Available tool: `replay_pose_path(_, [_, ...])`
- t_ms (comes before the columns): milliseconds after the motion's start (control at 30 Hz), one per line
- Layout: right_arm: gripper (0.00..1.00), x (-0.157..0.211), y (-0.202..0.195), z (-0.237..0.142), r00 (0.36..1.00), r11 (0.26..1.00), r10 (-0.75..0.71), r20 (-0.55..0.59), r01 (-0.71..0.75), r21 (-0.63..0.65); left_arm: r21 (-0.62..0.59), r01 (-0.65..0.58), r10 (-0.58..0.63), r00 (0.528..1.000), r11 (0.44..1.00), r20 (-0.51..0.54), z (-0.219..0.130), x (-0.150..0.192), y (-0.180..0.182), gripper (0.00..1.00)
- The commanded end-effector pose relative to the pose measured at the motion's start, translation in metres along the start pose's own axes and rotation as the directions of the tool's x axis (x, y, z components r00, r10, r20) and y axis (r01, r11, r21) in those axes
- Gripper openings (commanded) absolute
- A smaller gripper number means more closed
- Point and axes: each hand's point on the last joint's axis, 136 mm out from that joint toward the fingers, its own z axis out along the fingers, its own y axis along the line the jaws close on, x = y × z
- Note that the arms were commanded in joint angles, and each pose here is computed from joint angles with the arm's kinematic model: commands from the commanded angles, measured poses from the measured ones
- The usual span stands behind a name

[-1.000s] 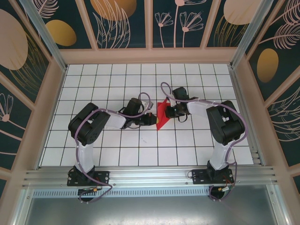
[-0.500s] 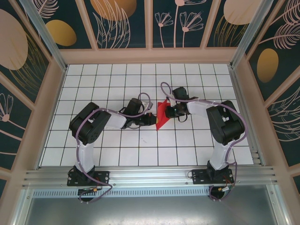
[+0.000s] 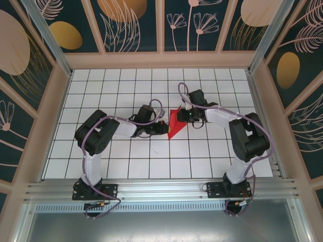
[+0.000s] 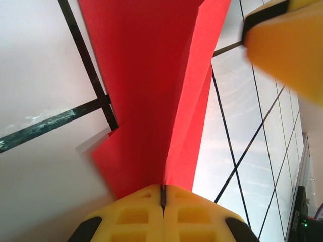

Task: Fold a paper plane with a square sheet of paper (pick it up from the middle)
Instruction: Fourth fold the wing at the center of the table.

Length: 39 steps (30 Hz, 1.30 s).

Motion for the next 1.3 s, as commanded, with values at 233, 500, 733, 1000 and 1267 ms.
replay_pose_path(233, [0.11,-0.003,0.04,-0.005,0.975,0.935,0.219,0.032,-0.2,-0.293,-0.169,0.078,-0.084,0.996,0.982,-0.023,0.007,0.021,0.052,0.0])
replay_pose_path(500, [0.08,0.012,0.031,0.018,0.963,0.921,0.268,-0.028,-0.264,-0.286,-0.185,0.081,-0.087,0.996,0.979,-0.025,0.006,0.022,0.055,0.0])
replay_pose_path(733, [0.08,0.013,0.024,0.035,0.958,0.919,0.284,-0.049,-0.286,-0.271,-0.193,0.089,-0.095,0.995,0.977,-0.022,0.005,0.021,0.055,0.0])
replay_pose_path(1000, [0.09,0.02,0.001,0.049,0.94,0.927,0.336,-0.049,-0.34,-0.161,-0.209,0.098,-0.106,0.994,0.973,-0.026,0.004,0.024,0.058,0.0])
replay_pose_path(1267, [0.09,0.032,-0.011,0.054,0.931,0.925,0.361,-0.059,-0.365,-0.102,-0.192,0.077,-0.074,0.997,0.978,0.025,-0.006,0.004,0.039,0.12])
